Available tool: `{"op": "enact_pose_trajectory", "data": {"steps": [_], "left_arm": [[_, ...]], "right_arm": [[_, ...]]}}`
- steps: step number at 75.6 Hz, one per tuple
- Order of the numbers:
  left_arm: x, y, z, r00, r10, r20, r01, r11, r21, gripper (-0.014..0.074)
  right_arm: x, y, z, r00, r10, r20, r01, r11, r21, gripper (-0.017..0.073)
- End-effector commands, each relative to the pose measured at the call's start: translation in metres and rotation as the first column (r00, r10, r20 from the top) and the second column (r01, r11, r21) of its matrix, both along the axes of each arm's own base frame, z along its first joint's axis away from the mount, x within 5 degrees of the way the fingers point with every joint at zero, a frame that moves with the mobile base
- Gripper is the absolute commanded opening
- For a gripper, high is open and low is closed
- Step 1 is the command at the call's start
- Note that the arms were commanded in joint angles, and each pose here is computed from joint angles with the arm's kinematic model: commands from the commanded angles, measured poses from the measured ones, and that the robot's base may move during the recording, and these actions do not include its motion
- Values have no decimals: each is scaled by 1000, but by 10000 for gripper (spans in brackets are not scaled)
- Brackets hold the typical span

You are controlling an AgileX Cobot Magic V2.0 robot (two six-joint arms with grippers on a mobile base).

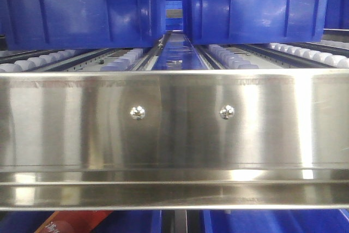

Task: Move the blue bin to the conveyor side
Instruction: 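Pull the gripped blue bin off the roller shelf toward the robot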

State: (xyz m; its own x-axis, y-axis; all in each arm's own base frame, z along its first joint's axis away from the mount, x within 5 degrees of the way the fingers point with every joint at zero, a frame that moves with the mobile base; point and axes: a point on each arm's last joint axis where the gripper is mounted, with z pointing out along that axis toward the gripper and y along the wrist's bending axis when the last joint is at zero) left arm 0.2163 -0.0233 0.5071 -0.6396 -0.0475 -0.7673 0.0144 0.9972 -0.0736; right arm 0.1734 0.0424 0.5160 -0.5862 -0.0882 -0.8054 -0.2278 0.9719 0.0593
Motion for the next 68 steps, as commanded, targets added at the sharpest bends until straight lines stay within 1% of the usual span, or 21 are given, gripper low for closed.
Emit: {"op": "enact_pose_trajectory", "data": {"steps": [1,20,28,46,68], "left_arm": [[-15,5,20,990,19,141,-22,1000,17,-16],[-18,7,21,988,25,150,-29,999,25,-16],[-16,6,18,990,24,137,-28,999,27,-16],[-8,5,-2,998,24,62,-26,999,38,-16],[-7,5,-4,998,24,56,-27,999,41,-16]], "right_arm": [[-11,-6,10,993,-8,117,11,1000,-23,-76],[-3,-4,-12,999,-7,40,8,999,-40,-76],[-4,-4,-10,999,-7,45,9,999,-39,-76],[-5,-4,-8,998,-7,54,9,999,-37,-76],[-5,-4,-8,998,-7,54,9,999,-37,-76]]}}
